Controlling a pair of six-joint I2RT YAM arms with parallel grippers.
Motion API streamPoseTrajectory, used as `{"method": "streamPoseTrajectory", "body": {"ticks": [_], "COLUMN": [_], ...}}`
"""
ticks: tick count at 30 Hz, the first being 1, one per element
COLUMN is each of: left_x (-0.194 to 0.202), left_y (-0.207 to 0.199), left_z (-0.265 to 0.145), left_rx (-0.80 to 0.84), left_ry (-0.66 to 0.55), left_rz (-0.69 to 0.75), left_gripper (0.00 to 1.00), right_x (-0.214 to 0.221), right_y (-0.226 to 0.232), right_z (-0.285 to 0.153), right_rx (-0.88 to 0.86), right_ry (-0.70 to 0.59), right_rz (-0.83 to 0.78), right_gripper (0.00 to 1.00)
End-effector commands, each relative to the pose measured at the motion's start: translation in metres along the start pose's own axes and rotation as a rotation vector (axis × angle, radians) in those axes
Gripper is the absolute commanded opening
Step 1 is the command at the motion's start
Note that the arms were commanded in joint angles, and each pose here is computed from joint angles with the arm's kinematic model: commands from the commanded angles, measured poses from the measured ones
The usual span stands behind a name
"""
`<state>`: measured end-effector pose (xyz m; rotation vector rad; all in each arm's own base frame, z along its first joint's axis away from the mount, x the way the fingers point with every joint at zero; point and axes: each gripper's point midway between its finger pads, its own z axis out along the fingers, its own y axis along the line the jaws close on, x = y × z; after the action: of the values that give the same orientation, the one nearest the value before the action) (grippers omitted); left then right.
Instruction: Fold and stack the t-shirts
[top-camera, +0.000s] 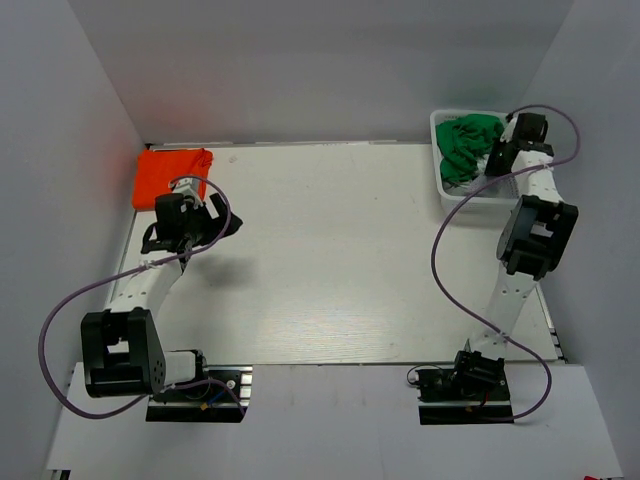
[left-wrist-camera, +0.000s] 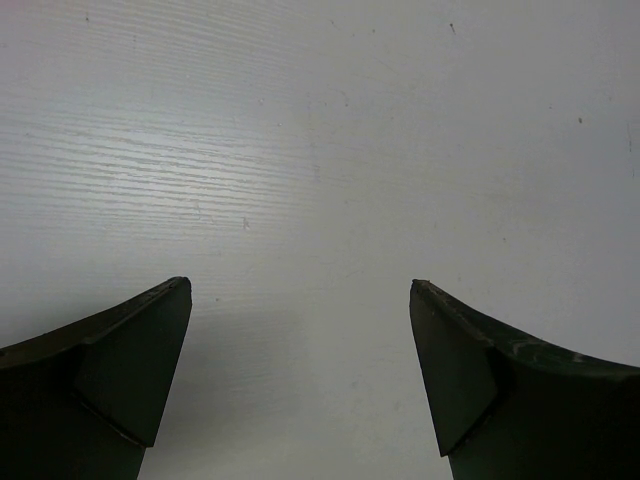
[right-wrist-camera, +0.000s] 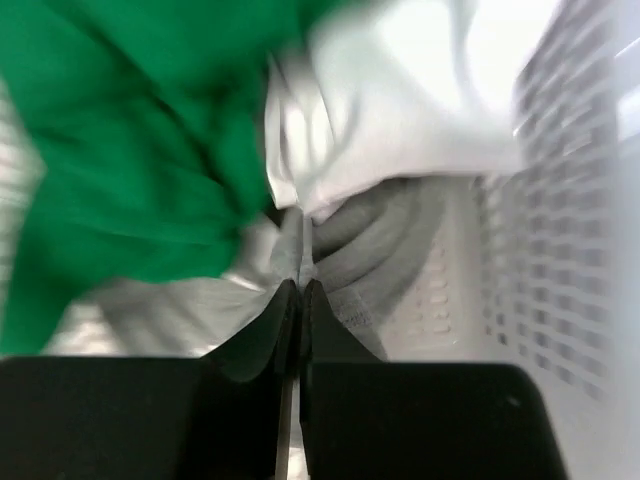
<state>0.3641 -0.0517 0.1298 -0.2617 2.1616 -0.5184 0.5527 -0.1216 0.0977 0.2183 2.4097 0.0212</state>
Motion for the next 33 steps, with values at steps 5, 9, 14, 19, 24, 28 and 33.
{"method": "streamPoseTrajectory", "body": {"ticks": [5, 9, 14, 19, 24, 28, 33], "left_x": [-0.029, -0.033, -0.038, -0.046, -0.050, -0.050, -0.049], "left_y": [-0.020, -0.025, -0.036, -0.045, -0.049, -0.049, -0.052], "left_z": [-0.018, -0.023, -0.032, -0.044, -0.050, -0.050, -0.050], "left_rx": [0.048, 0.064, 0.103, 0.128, 0.135, 0.136, 0.153], "left_ry": [-0.075, -0.091, -0.113, -0.150, -0.169, -0.168, -0.161], "left_rz": [0.041, 0.048, 0.041, 0.048, 0.055, 0.046, 0.048], "left_gripper": [1.00, 1.00, 1.00, 1.00, 1.00, 1.00, 1.00], "right_x": [-0.147, -0.179, -0.225, -0.256, -0.270, -0.275, -0.267], "right_y": [0.023, 0.037, 0.064, 0.079, 0.101, 0.107, 0.143], "right_z": [-0.149, -0.204, -0.293, -0.389, -0.458, -0.505, -0.536], "right_rx": [-0.081, -0.129, -0.223, -0.270, -0.377, -0.415, -0.652], "right_ry": [-0.518, -0.643, -0.852, -1.085, -1.251, -1.365, -1.391], "right_rz": [0.031, -0.006, -0.035, -0.050, -0.065, -0.047, -0.081], "right_gripper": [0.00, 0.00, 0.00, 0.00, 0.00, 0.00, 0.00]}}
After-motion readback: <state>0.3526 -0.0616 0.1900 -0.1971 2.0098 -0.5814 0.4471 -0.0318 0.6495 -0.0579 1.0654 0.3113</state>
